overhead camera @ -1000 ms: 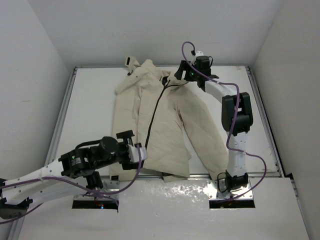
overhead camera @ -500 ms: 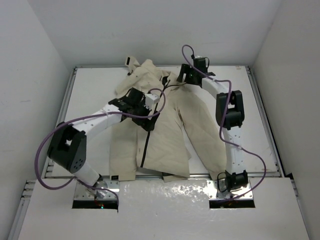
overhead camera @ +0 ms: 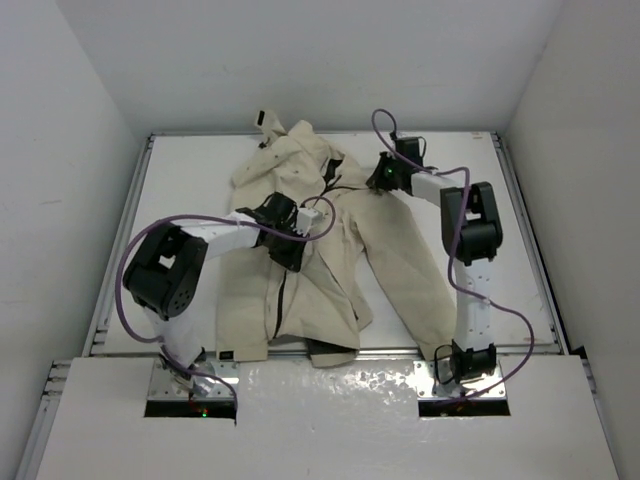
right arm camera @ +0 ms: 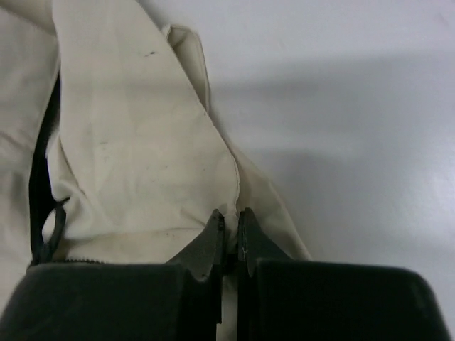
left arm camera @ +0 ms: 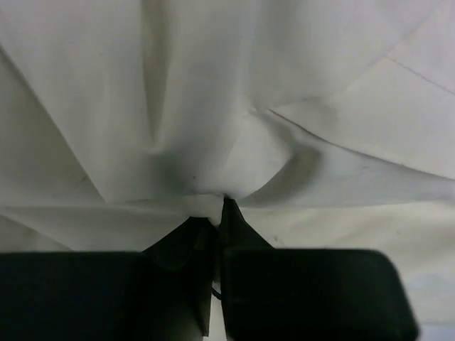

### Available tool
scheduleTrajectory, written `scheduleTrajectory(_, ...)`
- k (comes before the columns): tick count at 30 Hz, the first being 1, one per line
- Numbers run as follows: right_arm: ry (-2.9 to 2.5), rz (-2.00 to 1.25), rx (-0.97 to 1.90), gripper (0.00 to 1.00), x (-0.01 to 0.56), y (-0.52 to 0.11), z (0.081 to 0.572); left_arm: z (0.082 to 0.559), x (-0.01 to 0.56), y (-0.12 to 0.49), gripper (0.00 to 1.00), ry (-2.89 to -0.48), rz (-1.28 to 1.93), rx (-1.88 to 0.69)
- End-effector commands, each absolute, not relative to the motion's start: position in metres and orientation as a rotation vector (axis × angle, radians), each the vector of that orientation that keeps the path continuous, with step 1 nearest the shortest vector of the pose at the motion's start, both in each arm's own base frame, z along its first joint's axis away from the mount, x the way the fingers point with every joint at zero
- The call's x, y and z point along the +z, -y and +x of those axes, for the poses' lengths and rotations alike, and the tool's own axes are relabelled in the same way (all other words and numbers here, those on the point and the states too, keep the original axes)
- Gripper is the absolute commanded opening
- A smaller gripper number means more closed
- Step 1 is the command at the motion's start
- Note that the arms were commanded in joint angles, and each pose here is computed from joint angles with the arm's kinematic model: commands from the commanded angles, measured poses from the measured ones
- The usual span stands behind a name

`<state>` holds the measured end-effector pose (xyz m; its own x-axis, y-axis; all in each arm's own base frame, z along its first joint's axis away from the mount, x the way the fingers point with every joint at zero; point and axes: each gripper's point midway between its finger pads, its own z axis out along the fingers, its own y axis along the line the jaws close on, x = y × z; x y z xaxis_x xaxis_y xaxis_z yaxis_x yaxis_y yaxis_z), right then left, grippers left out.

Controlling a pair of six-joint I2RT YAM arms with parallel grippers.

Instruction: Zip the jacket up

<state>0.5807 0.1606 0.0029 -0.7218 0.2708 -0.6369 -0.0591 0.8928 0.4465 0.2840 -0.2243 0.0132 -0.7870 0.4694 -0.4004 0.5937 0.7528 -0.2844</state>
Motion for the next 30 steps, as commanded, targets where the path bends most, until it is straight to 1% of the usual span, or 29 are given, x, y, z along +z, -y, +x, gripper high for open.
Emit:
scheduleTrajectory(1,-2.122,0.197,0.562,0.0,0.076,-0.128,0.578,0.301,0.036,0.199,0.0,-2.518,0.933,-0.412)
scheduleTrajectory(2,-2.11,0.191,0.545,0.0,0.081,-0.121,0.569,0.308,0.043,0.196,0.0,-2.466,0.979,-0.365)
scheduleTrajectory(3,-2.105,0.169,0.513,0.0,0.089,-0.112,0.548,0.316,0.058,0.193,0.0,-2.361,1.085,-0.314)
scheduleTrajectory(5,-2.105,0.14,0.5,0.0,0.095,-0.107,0.524,0.321,0.073,0.191,0.0,-2.249,1.205,-0.27)
scheduleTrajectory(6,-2.152,0.12,0.484,0.0,0.078,-0.104,0.499,0.314,0.08,0.195,0.0,-2.19,1.296,-0.313)
scheduleTrajectory(7,-2.109,0.082,0.504,0.0,0.101,-0.107,0.488,0.308,0.09,0.199,0.0,-2.047,1.487,-0.312)
scheduleTrajectory(8,-2.113,0.057,0.521,0.0,0.103,-0.11,0.477,0.279,0.087,0.201,0.0,-2.017,1.627,-0.41)
scheduleTrajectory(9,-2.135,0.003,0.525,0.0,0.097,-0.112,0.462,0.263,0.087,0.199,0.0,-1.971,1.732,-0.442)
scheduleTrajectory(10,-2.145,-0.029,0.523,0.1,0.105,-0.113,0.451,0.246,0.089,0.201,0.01,-1.829,1.894,-0.442)
scheduleTrajectory(11,-2.161,-0.063,0.509,0.47,0.106,-0.112,0.446,0.213,0.076,0.19,0.1,-1.832,2.017,-0.509)
scheduleTrajectory(12,-2.166,-0.118,0.476,0.59,0.11,-0.111,0.443,0.197,0.073,0.185,0.19,-1.794,2.093,-0.532)
scheduleTrajectory(13,-2.194,-0.121,0.454,0.74,0.115,-0.107,0.436,0.186,0.073,0.183,0.29,-1.683,2.191,-0.537)
scheduleTrajectory(14,-2.203,-0.113,0.415,0.79,0.119,-0.101,0.434,0.173,0.069,0.176,0.45,-1.693,2.218,-0.571)
scheduleTrajectory(15,-2.183,-0.119,0.396,0.79,0.13,-0.099,0.437,0.174,0.071,0.177,0.49,-1.693,2.199,-0.565)
scheduleTrajectory(16,-2.161,-0.11,0.389,0.77,0.14,-0.098,0.439,0.179,0.076,0.178,0.51,-1.747,2.128,-0.557)
scheduleTrajectory(17,-2.121,-0.101,0.386,0.71,0.157,-0.099,0.441,0.199,0.091,0.191,0.54,-1.741,2.02,-0.542)
scheduleTrajectory(18,-2.089,-0.1,0.397,0.63,0.171,-0.106,0.446,0.212,0.102,0.199,0.54,-1.766,1.921,-0.549)
scheduleTrajectory(19,-2.084,-0.105,0.398,0.52,0.177,-0.112,0.446,0.248,0.129,0.208,0.55,-1.838,1.674,-0.554)
scheduleTrajectory(20,-2.065,-0.139,0.411,0.37,0.189,-0.129,0.448,0.262,0.144,0.214,0.56,-1.87,1.54,-0.598)
scheduleTrajectory(21,-2.079,-0.165,0.431,0.34,0.188,-0.141,0.446,0.279,0.149,0.21,0.58,-2.005,1.329,-0.65)
scheduleTrajectory(22,-2.082,-0.188,0.468,0.33,0.189,-0.153,0.446,0.296,0.162,0.215,0.58,-1.997,1.248,-0.651)
scheduleTrajectory(23,-2.121,-0.199,0.515,0.34,0.175,-0.165,0.446,0.304,0.16,0.211,0.61,-2.052,1.187,-0.622)
scheduleTrajectory(24,-2.137,-0.181,0.594,0.36,0.177,-0.18,0.445,0.307,0.149,0.211,0.63,-2.123,1.136,-0.633)
scheduleTrajectory(25,-2.181,-0.152,0.62,0.36,0.167,-0.183,0.443,0.306,0.143,0.209,0.68,-2.167,1.129,-0.629)
scheduleTrajectory(26,-2.224,-0.094,0.648,0.37,0.156,-0.185,0.443,0.305,0.136,0.208,0.71,-2.193,1.127,-0.628)
scheduleTrajectory(27,-2.24,-0.059,0.651,0.4,0.15,-0.185,0.442,0.302,0.124,0.206,0.75,-2.236,1.126,-0.634)
scheduleTrajectory(30,-2.269,0.029,0.7,0.42,0.13,-0.191,0.442,0.294,0.092,0.196,0.76,-2.349,1.137,-0.603)
